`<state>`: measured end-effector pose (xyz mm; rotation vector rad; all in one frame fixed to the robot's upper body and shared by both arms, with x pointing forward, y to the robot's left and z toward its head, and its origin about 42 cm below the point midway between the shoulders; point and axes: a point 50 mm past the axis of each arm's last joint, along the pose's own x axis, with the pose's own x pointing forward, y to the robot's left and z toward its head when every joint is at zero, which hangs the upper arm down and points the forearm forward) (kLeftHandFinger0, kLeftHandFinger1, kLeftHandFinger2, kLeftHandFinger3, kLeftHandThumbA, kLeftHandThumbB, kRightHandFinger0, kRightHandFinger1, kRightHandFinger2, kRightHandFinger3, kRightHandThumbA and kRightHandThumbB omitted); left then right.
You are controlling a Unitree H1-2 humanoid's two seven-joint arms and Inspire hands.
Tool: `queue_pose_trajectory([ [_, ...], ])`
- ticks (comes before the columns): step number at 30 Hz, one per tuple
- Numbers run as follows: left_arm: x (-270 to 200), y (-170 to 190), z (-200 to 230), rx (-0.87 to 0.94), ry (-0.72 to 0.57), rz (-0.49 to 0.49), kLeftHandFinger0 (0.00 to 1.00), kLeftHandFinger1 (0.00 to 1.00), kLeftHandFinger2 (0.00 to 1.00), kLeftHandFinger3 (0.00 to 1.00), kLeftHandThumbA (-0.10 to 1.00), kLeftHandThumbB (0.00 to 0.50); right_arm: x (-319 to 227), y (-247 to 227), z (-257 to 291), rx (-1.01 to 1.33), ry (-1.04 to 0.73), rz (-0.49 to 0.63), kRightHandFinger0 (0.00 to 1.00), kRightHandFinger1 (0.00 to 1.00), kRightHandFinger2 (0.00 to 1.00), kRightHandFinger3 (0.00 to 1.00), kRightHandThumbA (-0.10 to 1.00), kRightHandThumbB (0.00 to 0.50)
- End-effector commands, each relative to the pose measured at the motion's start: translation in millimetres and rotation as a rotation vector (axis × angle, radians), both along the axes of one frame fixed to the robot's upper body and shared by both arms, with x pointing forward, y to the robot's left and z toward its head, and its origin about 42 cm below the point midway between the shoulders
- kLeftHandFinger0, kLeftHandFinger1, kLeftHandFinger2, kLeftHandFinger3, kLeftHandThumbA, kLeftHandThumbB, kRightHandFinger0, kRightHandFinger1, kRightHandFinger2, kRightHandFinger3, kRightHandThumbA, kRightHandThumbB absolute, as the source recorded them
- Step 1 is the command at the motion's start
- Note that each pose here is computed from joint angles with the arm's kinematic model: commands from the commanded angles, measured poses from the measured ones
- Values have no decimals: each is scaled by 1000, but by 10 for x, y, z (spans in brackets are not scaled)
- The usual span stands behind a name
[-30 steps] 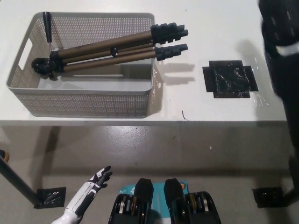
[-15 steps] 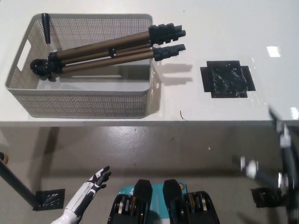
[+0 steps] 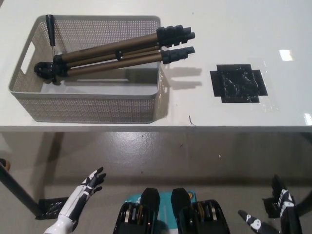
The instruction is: The robot uses its right hand to pick the tripod on the desk and places it into a rectangular container on the left.
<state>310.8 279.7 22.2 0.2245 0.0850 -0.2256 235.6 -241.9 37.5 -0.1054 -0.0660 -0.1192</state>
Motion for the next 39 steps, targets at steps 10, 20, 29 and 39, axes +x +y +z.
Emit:
queue_pose_trajectory([
  [10,64,107,117,-32,-61,59,1000,1000,1000,1000,1000,500,96,44,27,82,-84,33,1000,1000,1000,1000,1000,405],
  [20,237,115,206,-54,-81,70,1000,1000,1000,1000,1000,500,124,-22,54,61,-91,49,1000,1000,1000,1000,1000,405],
  [29,182,213,132,-66,-77,89,1000,1000,1000,1000,1000,500,82,12,11,66,-75,45,1000,1000,1000,1000,1000,422],
  [39,-87,187,-6,-58,-42,90,1000,1000,1000,1000,1000,500,-186,-1,-102,40,-21,45,1000,1000,1000,1000,1000,396],
])
